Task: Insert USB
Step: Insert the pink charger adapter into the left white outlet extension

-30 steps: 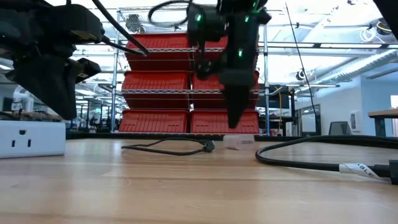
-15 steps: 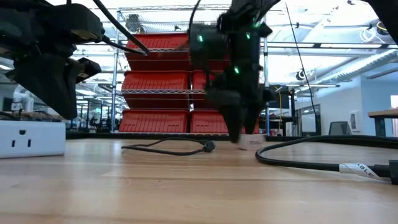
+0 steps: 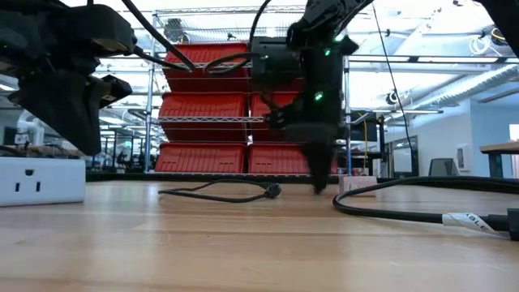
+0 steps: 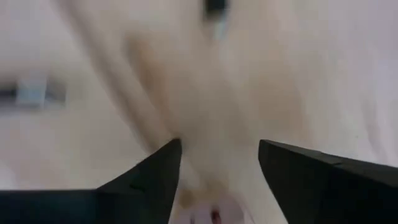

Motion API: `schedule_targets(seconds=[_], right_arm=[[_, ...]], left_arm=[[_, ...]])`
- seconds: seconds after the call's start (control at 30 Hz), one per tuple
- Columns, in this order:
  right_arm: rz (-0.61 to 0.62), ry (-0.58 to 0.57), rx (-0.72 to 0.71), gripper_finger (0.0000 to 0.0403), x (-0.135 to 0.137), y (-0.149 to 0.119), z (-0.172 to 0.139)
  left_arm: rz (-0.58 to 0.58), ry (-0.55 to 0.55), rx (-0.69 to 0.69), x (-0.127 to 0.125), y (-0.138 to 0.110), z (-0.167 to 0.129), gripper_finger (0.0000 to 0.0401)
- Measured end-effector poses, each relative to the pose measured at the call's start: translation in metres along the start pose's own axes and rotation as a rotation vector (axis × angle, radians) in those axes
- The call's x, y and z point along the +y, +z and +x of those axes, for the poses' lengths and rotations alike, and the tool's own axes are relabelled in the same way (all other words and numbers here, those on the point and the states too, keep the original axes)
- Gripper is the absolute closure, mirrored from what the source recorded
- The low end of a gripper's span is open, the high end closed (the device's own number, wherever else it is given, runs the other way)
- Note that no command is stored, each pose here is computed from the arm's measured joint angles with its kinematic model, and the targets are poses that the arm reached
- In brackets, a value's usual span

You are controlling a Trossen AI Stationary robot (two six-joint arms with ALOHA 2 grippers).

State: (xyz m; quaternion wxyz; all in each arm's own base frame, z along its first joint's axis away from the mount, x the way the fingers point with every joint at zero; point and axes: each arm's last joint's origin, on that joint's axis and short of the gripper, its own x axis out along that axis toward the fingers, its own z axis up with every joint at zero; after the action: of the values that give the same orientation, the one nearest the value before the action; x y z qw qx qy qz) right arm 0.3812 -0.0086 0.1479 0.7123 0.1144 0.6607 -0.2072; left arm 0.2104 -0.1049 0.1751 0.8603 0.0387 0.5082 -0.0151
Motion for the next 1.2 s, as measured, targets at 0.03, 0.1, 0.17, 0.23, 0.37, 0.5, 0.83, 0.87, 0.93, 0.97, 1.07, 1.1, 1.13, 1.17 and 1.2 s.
schedule_targets(seconds=[0.03, 0.1, 0.17, 0.23, 0.37, 0.5, 0.83, 0.87, 0.93, 0.97, 1.07, 1.1, 1.13, 1.17, 1.2], right_arm=[[-0.046, 0.002, 0.033, 0.0198, 0.0, -0.003, -0.005], [-0.131, -0.003, 0.063, 0.0206, 0.002, -0.009, -0.019], [-0.206, 0.003, 0.053, 0.0208, 0.006, -0.012, -0.034], [-0.281, -0.009, 0.086, 0.0209, 0.008, -0.019, -0.041], [-0.407, -0.021, -0.04, 0.0217, 0.016, -0.011, -0.042], [-0.373, 0.045, 0.021, 0.0243, 0.015, -0.015, -0.043], [-0.345, -0.03, 0.125, 0.0197, 0.012, -0.028, -0.046], [-0.339, -0.043, 0.121, 0.0182, 0.011, -0.028, -0.046], [-0.335, -0.056, 0.113, 0.0156, 0.01, -0.027, -0.045], [-0.333, -0.053, 0.107, 0.0144, 0.01, -0.026, -0.045], [-0.335, -0.046, 0.092, 0.0119, 0.01, -0.023, -0.044], [-0.34, -0.047, 0.096, 0.0113, 0.009, -0.024, -0.043], [-0.344, -0.046, 0.095, 0.011, 0.008, -0.023, -0.042], [-0.351, -0.039, 0.094, 0.0108, 0.008, -0.024, -0.04], [-0.357, -0.035, 0.092, 0.0107, 0.007, -0.024, -0.037]], left_arm=[[0.0, 0.001, 0.0, 0.0, 0.0, 0.0, 0.0393], [-0.001, 0.002, -0.002, 0.0, 0.0, 0.0, 0.0393], [0.0, 0.002, -0.001, 0.0, 0.0, 0.0, 0.0393], [0.001, 0.002, -0.001, 0.0, 0.0, 0.0, 0.0393], [0.001, 0.002, -0.003, 0.0, 0.0, 0.0, 0.0393], [-0.001, 0.0, -0.002, 0.0, 0.0, 0.0, 0.0393], [0.0, -0.005, 0.0, 0.0, 0.0, 0.0, 0.0393], [0.0, -0.005, 0.0, 0.0, 0.0, 0.0, 0.0393], [0.0, -0.005, 0.0, 0.0, 0.0, 0.0, 0.0393], [0.0, -0.005, 0.0, 0.0, 0.0, 0.0, 0.0393], [0.0, -0.006, 0.0, 0.0, 0.0, 0.0, 0.0393], [0.0, -0.006, 0.0, 0.0, 0.0, 0.0, 0.0393], [0.0, -0.006, 0.001, 0.0, 0.0, 0.0, 0.0393], [0.0, -0.006, 0.001, 0.0, 0.0, 0.0, 0.0393], [0.0, -0.006, 0.001, 0.0, 0.0, 0.0, 0.0393]])
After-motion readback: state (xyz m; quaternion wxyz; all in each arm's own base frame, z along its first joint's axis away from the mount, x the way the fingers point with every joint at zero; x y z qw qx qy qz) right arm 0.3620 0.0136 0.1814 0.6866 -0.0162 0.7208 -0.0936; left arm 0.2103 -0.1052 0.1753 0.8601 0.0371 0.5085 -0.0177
